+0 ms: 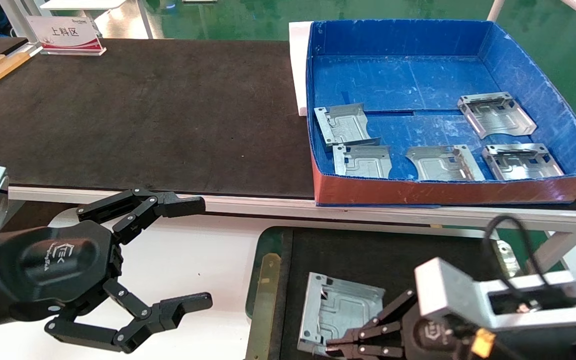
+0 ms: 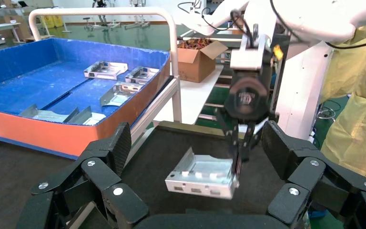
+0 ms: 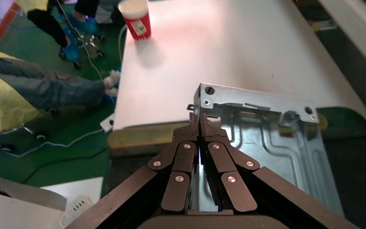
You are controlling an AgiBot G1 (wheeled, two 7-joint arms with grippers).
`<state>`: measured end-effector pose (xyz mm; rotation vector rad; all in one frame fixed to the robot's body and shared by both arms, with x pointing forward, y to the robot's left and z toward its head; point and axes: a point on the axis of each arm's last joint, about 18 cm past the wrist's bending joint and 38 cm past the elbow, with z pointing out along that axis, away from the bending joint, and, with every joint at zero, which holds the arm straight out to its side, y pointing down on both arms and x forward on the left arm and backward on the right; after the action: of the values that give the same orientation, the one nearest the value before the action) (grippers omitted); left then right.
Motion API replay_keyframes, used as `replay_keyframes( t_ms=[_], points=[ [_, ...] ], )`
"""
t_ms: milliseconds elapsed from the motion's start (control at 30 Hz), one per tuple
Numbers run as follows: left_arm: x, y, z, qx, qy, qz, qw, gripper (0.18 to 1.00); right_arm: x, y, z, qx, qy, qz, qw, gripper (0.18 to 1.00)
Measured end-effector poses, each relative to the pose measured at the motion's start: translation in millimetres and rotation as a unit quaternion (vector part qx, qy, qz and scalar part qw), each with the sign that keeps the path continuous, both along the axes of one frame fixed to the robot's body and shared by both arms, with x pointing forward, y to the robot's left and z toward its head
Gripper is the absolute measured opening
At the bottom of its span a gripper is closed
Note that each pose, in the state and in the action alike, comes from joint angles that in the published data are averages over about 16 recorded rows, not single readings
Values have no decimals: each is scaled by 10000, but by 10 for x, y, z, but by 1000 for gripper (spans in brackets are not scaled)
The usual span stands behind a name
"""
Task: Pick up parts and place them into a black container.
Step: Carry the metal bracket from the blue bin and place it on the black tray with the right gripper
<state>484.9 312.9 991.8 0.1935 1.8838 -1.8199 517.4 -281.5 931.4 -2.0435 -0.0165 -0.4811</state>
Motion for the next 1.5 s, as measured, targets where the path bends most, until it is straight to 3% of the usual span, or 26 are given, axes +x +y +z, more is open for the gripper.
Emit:
replay_keyframes(
  t_ms=[433,1000,1500],
  points=[
    [0,0,0,0,0,0,10000,1001,409,153,-562,-654,23,-215,9976,191],
    [0,0,0,0,0,0,10000,1001,1031,304,-646,-1379,-428,-314,9890,191],
    [0,0,0,0,0,0,10000,1001,1339,571,-791,-1615,-765,-329,9833,191]
  ],
)
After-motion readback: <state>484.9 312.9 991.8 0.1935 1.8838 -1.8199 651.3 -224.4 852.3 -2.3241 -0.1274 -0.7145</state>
